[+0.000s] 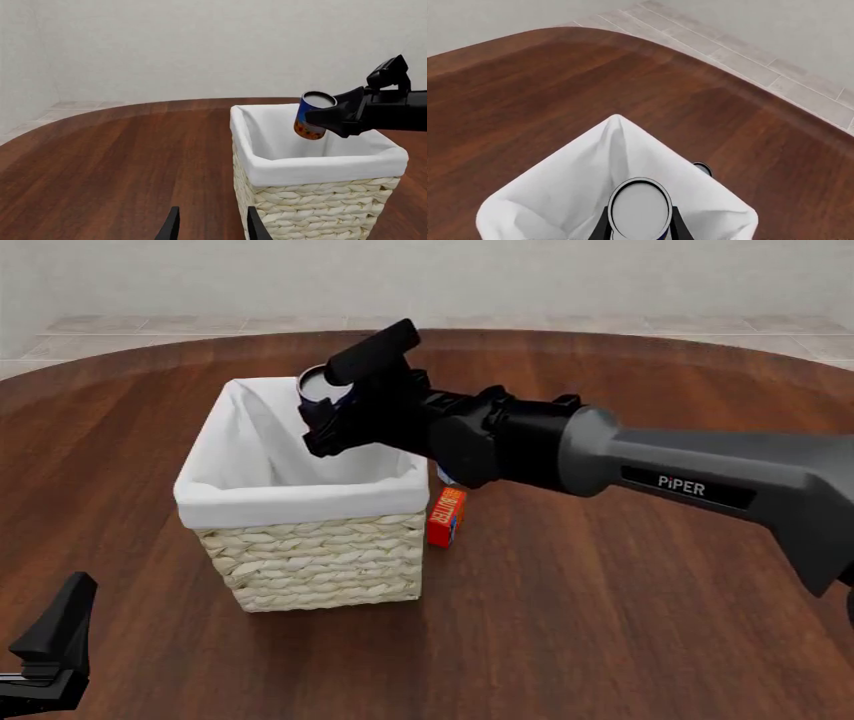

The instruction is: Pick up the alphabet soup and put it in the basket.

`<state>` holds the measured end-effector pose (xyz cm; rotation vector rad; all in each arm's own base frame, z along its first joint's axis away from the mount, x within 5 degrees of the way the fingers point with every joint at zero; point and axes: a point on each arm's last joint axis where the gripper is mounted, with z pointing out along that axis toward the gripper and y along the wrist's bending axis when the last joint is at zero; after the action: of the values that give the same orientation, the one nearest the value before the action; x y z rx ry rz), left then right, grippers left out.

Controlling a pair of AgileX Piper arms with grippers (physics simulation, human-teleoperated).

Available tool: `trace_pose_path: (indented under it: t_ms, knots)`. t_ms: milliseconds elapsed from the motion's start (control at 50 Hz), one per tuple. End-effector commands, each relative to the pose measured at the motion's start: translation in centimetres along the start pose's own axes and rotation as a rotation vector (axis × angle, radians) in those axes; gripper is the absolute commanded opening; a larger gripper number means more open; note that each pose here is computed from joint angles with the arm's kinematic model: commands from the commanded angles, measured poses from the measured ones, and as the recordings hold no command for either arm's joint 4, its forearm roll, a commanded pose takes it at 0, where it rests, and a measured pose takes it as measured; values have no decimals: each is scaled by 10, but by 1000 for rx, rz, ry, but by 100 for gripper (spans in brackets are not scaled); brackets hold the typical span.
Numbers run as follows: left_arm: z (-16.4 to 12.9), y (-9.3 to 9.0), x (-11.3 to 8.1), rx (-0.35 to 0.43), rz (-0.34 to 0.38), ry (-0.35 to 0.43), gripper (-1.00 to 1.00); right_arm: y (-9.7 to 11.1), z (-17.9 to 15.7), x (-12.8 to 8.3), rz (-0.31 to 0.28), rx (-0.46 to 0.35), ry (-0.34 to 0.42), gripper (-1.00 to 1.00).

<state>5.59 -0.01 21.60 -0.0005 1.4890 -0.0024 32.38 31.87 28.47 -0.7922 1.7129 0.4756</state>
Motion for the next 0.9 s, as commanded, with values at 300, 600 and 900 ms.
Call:
trace_pose_path:
  t_ms: [300,600,900]
  knots:
    - [0,0,0,0,0,0,100,3,0,-3,31,-5,-12,-100]
    - [0,0,0,0,0,0,100,6,1,-1,34,-12,-10,-100]
    - [0,0,0,0,0,0,100,9,4,3,30,-17,-2,-100]
